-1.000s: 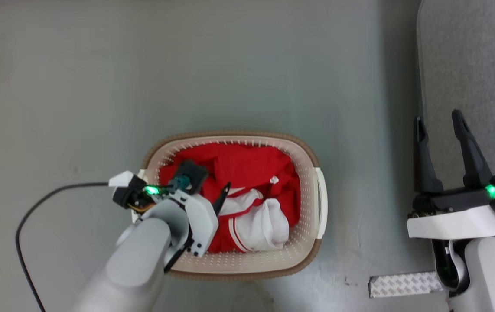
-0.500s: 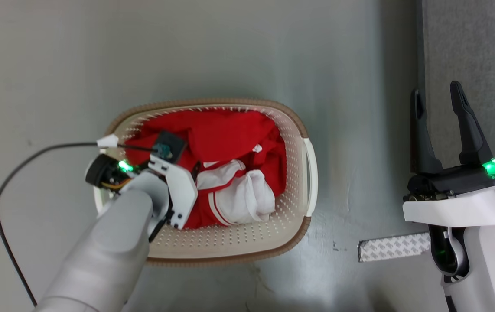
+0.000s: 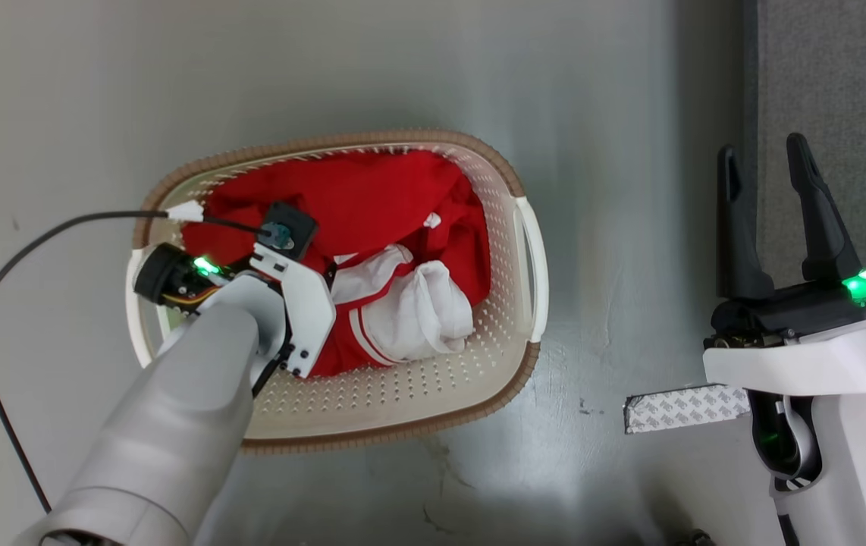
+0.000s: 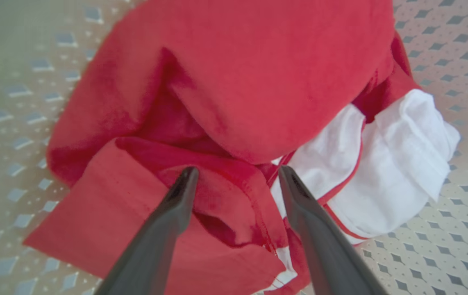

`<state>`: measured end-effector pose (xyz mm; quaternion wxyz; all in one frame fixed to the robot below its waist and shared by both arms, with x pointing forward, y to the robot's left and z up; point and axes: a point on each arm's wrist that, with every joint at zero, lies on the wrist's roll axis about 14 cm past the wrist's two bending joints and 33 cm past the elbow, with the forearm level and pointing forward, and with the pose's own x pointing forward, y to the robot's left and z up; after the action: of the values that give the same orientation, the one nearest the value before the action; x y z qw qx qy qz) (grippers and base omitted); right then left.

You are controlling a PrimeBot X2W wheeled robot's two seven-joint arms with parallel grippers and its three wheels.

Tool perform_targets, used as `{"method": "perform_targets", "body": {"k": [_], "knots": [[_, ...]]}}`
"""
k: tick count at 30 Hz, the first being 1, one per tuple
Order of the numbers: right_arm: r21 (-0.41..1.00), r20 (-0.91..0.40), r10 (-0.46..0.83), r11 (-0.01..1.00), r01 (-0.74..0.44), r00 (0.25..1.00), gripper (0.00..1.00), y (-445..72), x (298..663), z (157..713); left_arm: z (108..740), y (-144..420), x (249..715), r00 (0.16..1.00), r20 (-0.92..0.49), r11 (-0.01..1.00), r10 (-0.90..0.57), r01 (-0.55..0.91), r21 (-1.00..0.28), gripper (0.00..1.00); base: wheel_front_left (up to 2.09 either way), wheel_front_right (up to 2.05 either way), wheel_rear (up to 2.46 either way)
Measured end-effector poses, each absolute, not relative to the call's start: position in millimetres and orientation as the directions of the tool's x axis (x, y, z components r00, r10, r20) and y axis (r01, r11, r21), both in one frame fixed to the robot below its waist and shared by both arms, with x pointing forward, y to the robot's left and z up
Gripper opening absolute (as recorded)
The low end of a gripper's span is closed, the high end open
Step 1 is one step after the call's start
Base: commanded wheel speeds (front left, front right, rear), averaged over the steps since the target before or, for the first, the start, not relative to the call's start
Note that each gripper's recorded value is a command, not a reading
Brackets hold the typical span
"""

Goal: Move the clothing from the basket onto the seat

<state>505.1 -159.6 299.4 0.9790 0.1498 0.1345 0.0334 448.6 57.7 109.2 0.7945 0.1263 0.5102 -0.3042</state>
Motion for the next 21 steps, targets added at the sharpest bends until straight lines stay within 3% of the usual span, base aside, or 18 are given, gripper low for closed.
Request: {"method": "perform_targets", "body": {"k": [21], "knots": [[0.295,-0.301,0.084,0.955,0.010,0.950,1.00,-168.4,498.1,278.5,89.9,40.4,444.9,0.245,-0.890,0.743,-0.384,0.655,-0.140,1.00,0.00,0.00,0.00]]}}
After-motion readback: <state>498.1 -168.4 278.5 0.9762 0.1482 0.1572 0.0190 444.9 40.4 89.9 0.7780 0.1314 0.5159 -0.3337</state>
